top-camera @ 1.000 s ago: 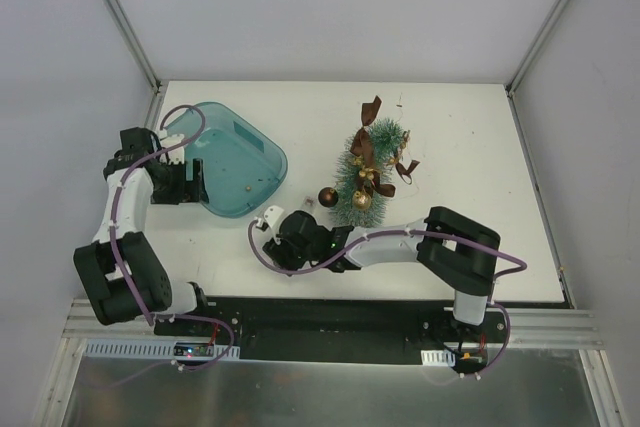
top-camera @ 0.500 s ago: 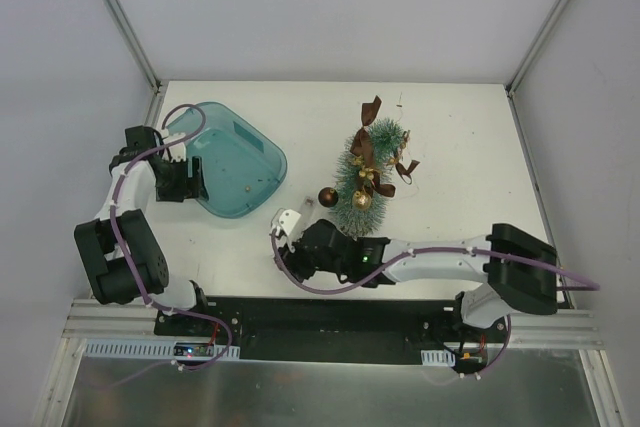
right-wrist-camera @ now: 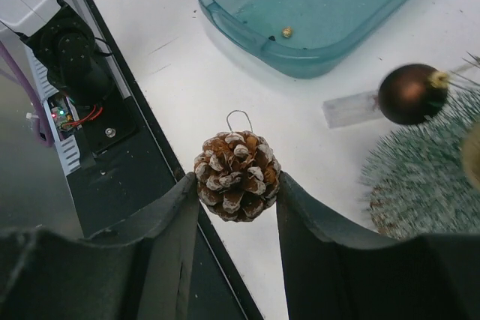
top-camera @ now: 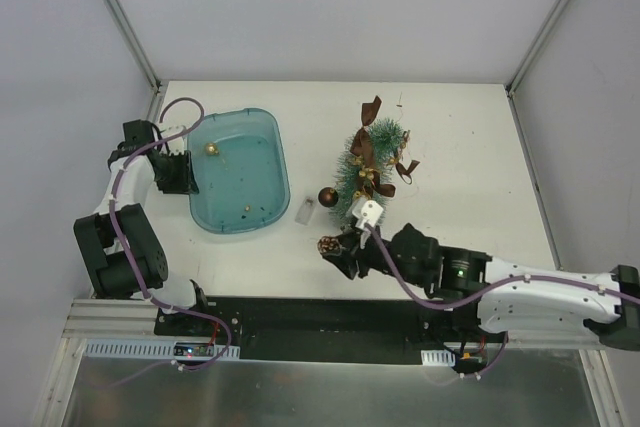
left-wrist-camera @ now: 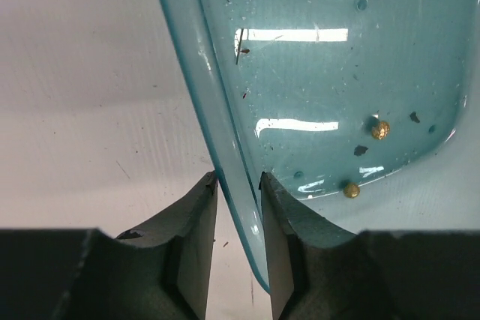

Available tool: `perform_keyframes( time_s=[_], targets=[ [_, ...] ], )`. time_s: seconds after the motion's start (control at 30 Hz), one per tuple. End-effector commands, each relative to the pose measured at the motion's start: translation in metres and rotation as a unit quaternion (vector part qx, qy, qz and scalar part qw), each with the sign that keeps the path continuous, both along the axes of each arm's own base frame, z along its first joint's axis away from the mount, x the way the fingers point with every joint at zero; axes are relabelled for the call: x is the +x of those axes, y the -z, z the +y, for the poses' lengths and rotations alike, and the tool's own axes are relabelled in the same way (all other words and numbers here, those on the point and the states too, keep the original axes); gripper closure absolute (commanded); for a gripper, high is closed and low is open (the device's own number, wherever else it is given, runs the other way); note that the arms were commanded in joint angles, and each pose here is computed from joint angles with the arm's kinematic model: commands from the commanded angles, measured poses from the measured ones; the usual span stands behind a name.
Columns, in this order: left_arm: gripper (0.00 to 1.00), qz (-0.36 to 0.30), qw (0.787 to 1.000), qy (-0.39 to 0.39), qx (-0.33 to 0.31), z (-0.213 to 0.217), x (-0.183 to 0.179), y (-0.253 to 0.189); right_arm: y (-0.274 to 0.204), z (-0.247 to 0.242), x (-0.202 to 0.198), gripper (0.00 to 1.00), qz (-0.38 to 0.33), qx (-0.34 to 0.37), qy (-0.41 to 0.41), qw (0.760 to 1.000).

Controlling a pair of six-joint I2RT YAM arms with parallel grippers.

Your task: Decorate the small christmas tree

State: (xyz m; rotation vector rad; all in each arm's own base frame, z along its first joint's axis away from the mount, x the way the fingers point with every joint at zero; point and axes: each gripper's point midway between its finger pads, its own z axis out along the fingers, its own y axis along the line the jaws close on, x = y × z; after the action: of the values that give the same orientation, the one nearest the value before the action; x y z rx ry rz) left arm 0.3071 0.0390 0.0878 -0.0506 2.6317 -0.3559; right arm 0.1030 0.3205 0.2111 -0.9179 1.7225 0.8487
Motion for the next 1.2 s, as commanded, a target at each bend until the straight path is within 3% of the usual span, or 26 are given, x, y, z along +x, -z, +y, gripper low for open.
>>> perform_keyframes(
  time_s=[0.0, 0.17, 0.53, 0.83, 1.17],
  targets=[
    [0.71, -0.028, 1.0, 0.011, 0.007, 0.003, 0.015, -0.017, 0.01, -0.046, 0.003, 0.68, 0.017, -0.015, 0.055, 0.998],
    [0.7, -0.04, 0.999, 0.007, 0.016, 0.006, 0.02, -0.026, 0.0, -0.1, 0.012, 0.68, 0.015, 0.017, 0.125, 0.992],
    [0.82, -0.075, 0.997, -0.001, 0.03, 0.012, 0.035, -0.059, -0.01, -0.178, 0.041, 0.69, -0.021, 0.063, 0.263, 0.963],
    [0.69, -0.119, 0.993, 0.0, 0.017, 0.002, 0.034, -0.104, -0.022, -0.191, 0.057, 0.8, -0.02, 0.103, 0.312, 0.944],
    [0.52, -0.134, 0.989, 0.064, -0.017, -0.054, 0.035, -0.136, -0.031, -0.162, 0.071, 0.82, 0.023, 0.118, 0.283, 0.952]
  ],
)
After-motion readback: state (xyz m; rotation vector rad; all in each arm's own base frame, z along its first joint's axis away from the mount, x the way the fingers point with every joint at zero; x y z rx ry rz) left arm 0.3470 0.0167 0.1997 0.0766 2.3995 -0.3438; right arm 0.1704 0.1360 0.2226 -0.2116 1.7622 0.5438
